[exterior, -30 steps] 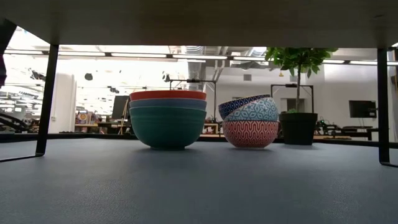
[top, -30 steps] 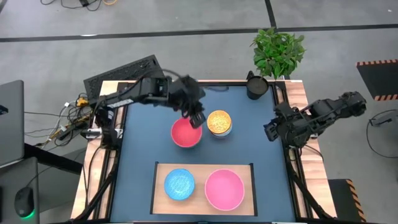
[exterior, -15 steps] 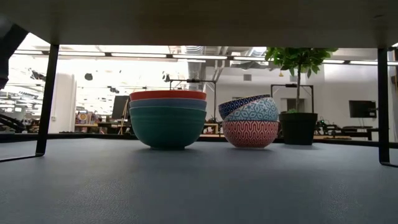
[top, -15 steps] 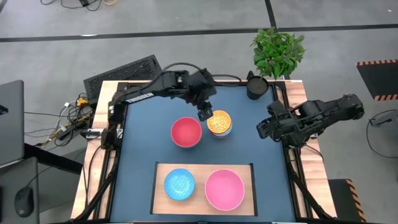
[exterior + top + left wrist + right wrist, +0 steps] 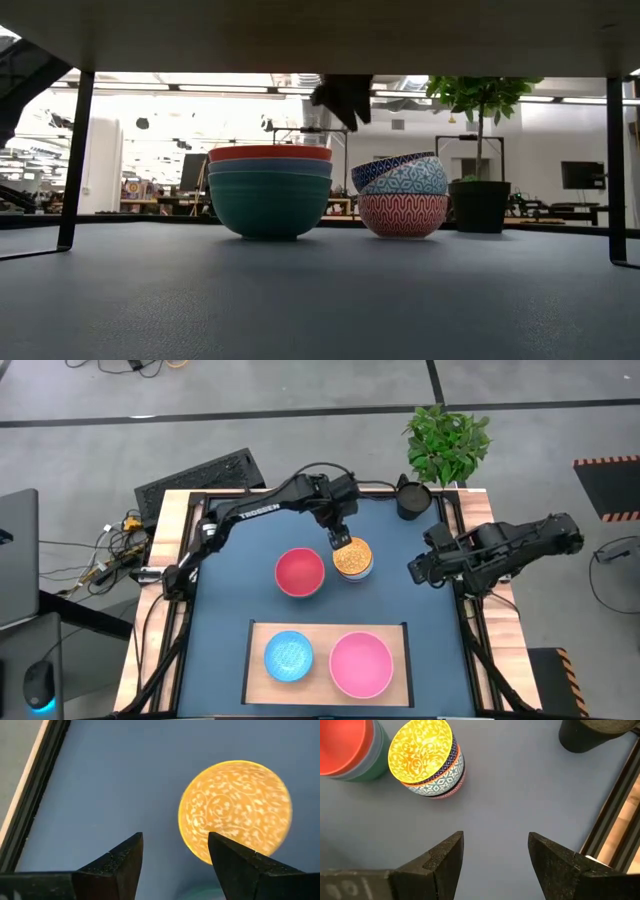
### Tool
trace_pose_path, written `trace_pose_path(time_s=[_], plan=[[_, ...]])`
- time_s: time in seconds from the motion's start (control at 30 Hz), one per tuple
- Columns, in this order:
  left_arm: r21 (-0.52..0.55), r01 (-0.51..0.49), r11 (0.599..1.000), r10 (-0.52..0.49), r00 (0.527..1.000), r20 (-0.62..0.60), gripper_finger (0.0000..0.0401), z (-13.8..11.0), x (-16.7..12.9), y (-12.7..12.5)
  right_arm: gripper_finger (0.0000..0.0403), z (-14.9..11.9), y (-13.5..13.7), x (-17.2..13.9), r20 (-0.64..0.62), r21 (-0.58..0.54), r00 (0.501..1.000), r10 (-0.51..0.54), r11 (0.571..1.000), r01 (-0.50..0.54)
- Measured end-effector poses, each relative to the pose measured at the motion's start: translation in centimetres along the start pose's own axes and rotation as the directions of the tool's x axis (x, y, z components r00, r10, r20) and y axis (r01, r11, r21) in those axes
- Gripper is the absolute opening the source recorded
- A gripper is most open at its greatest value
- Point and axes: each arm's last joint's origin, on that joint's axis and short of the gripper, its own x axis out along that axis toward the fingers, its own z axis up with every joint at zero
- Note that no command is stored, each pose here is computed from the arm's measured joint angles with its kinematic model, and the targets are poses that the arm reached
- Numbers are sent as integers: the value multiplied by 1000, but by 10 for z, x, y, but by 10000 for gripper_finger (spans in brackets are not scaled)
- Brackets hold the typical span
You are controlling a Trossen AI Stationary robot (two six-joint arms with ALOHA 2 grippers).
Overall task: Place and stack bowls onto a shelf
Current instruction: Stack the yellow bowl on top of the light blue patterned bowl on the shelf
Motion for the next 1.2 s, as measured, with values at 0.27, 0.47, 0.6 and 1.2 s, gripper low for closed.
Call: trace_pose_path(time_s=[0.27, 0.47, 0.6, 1.2], plan=[[18, 5, 1000, -5, 1000, -6, 209, 1, 26, -1, 249, 0, 0, 0, 0, -2, 1000, 0, 1000, 0], [23, 15, 1000, -14, 999, -40, 209, -1, 51, -1, 249, 0, 0, 0, 1, -2, 1000, -2, 1000, 2], [33, 12, 999, -10, 999, -38, 209, 0, 62, -2, 249, 0, 0, 0, 0, -2, 1000, -1, 1000, 1], [35, 46, 998, -43, 996, -80, 203, -7, 83, -4, 249, -1, 0, 0, -20, -14, 1000, 3, 1000, -3]])
